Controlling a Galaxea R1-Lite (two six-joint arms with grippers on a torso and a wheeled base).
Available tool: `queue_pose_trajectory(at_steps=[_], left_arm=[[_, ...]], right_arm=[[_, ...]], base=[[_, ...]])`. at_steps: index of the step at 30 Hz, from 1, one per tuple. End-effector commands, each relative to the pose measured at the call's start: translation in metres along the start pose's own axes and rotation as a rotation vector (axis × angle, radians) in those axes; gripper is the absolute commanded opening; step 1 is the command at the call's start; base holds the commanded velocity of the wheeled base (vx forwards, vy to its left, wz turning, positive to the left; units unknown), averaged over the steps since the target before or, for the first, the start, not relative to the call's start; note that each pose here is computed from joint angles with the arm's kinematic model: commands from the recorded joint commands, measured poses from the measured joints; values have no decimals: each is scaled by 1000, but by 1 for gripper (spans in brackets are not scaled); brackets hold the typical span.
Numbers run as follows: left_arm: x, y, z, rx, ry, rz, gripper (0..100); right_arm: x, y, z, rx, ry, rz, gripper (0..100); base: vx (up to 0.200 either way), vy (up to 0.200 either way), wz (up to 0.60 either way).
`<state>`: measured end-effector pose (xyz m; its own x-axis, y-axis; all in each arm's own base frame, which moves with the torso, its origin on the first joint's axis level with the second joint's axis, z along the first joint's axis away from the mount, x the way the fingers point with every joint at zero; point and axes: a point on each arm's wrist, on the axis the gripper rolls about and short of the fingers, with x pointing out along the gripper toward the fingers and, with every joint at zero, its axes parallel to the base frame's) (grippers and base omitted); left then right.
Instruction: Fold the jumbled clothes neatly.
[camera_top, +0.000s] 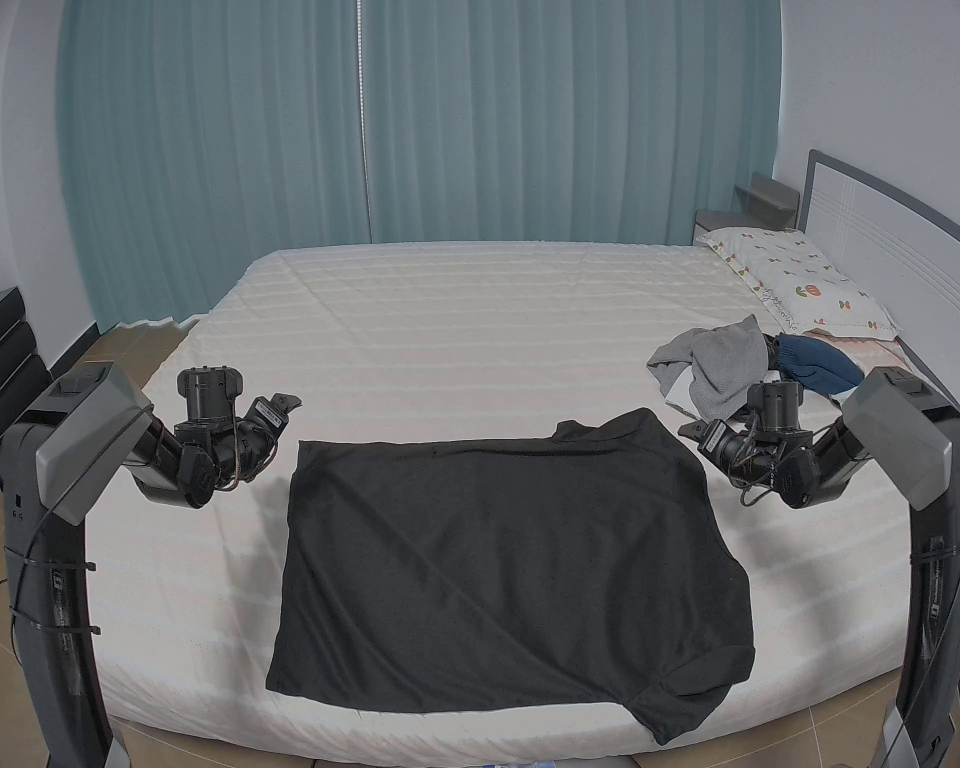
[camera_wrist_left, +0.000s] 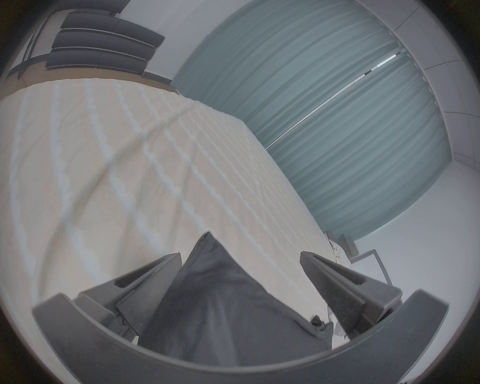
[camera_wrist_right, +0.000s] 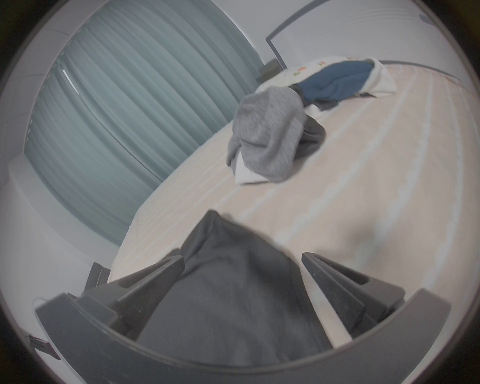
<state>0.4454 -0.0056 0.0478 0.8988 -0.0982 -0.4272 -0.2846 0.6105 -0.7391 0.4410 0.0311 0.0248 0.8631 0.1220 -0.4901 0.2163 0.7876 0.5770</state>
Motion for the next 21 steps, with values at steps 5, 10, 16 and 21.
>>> queue_pose_trajectory(at_steps=[5,10,16,21], left_arm=[[-138,7,-55,6,280,9,100],[-162,19,-75,19,317,-7,100],[-169,29,-86,23,329,-8,100],[-166,36,-90,13,349,16,100]], right_arm=[[-146,-13,-61,69,267,51,100],[-155,-17,-67,74,282,69,100],[-161,-19,-77,84,337,78,100],[-162,-19,-78,82,343,78,100]], base=[[-80,0,0],[-200,0,0],[-167,0,0],[0,0,0]])
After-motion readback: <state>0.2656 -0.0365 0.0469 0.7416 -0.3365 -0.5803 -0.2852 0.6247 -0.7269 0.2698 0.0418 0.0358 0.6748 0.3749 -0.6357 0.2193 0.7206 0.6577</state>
